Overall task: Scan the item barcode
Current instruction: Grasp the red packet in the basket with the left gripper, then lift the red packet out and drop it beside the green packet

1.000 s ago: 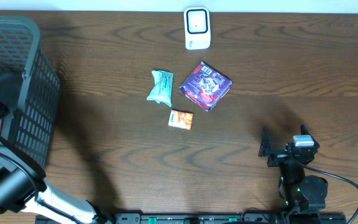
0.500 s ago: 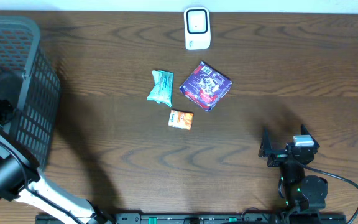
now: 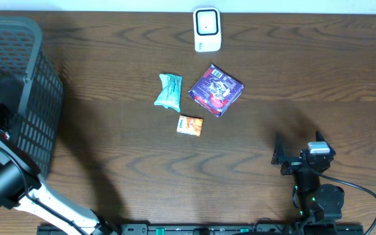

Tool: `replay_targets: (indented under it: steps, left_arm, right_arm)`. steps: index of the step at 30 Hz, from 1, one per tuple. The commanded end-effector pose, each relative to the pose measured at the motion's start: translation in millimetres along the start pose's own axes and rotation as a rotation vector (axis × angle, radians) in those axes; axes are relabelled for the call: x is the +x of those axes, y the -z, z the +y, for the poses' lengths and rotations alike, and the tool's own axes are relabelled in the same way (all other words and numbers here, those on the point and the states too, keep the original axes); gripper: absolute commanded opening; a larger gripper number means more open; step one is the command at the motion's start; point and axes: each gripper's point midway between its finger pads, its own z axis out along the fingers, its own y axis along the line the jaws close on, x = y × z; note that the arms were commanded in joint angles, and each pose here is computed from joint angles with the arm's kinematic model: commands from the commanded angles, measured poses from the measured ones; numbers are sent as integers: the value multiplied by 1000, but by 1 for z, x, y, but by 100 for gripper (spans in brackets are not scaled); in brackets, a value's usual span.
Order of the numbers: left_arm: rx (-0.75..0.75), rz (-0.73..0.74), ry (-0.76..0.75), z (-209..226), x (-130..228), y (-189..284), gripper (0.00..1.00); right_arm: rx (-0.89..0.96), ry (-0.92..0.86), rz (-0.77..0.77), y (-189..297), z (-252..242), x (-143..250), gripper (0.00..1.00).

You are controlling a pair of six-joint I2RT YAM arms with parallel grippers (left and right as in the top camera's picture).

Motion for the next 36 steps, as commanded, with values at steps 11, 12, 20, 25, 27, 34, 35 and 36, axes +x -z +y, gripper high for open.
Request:
replay_targets:
  steps: [11, 12, 20, 25, 27, 34, 35, 36]
  left_arm:
    - [527, -578, 267, -42, -63, 261, 7]
    - [554, -601, 284, -43, -60, 277, 7]
    - [915, -774, 206, -79, -1, 430, 7]
    - [1049, -854, 40, -118, 51, 497, 7]
    - [1121, -860, -47, -138, 76, 519, 7]
    - [1209, -637, -268, -191, 144, 509, 7]
    - [1189, -607, -274, -194, 147, 500, 7]
    - [1177, -579, -275, -198, 148, 494, 7]
  right_arm:
    - [1, 10, 3, 0, -1, 1, 99]
    - [1, 10, 3, 0, -1, 1, 99]
    - [1, 10, 3, 0, -1, 1, 99]
    - [1, 10, 3, 0, -1, 1, 99]
    - [1, 10, 3, 0, -1, 1, 99]
    - [1, 10, 3, 0, -1, 1, 99]
    - [1, 10, 3, 0, -1, 1, 99]
    - [1, 10, 3, 0, -1, 1, 99]
